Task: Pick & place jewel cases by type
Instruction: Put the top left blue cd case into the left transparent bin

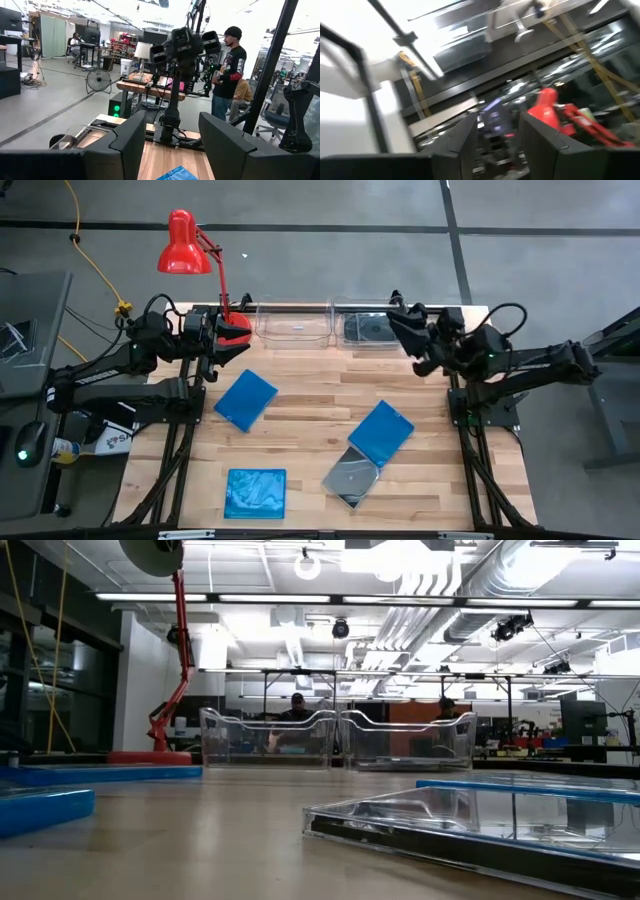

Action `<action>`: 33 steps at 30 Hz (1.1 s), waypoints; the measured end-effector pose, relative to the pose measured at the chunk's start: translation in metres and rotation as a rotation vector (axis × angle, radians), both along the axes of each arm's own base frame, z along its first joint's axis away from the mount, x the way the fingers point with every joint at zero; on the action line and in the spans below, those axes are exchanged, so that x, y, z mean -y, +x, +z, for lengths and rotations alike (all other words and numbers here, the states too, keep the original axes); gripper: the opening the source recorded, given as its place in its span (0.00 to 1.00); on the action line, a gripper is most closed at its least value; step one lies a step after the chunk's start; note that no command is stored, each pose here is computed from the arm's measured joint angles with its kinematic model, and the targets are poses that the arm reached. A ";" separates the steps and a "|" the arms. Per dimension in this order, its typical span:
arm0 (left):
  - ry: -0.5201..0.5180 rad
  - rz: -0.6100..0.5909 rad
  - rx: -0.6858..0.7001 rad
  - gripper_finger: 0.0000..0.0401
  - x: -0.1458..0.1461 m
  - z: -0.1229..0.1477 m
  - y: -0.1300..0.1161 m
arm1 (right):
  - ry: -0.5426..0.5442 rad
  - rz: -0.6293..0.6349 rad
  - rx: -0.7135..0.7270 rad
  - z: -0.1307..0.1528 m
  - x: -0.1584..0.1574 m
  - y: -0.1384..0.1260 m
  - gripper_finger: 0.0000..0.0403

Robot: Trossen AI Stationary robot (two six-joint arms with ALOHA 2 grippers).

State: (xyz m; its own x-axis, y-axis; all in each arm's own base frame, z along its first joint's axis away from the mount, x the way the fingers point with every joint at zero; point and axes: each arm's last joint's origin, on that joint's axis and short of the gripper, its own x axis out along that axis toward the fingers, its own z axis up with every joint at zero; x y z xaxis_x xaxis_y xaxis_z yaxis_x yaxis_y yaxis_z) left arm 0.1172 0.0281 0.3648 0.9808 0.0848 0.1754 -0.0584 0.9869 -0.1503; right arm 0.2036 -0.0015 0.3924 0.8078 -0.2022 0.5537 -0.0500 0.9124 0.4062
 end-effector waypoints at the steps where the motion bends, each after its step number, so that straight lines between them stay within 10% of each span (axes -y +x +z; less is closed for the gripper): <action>1: -0.001 0.000 -0.004 0.45 0.000 0.000 0.000 | -0.007 0.029 0.006 0.001 -0.003 -0.002 0.32; 14: -0.099 -0.021 -0.124 0.45 -0.002 -0.013 0.007 | -0.042 0.283 -0.208 -0.009 -0.033 -0.016 0.32; 33: -0.380 0.092 -0.418 0.45 0.035 -0.047 0.025 | 0.014 0.304 -0.558 -0.040 -0.036 -0.016 0.32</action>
State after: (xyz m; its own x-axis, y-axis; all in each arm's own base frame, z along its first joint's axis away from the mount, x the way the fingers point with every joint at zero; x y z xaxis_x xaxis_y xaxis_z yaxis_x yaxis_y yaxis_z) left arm 0.1426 -0.0065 0.3178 0.9460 0.1541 -0.2853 -0.2720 0.8562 -0.4393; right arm 0.1871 0.0343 0.3520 0.9965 0.0776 0.0313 -0.0833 0.8852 0.4576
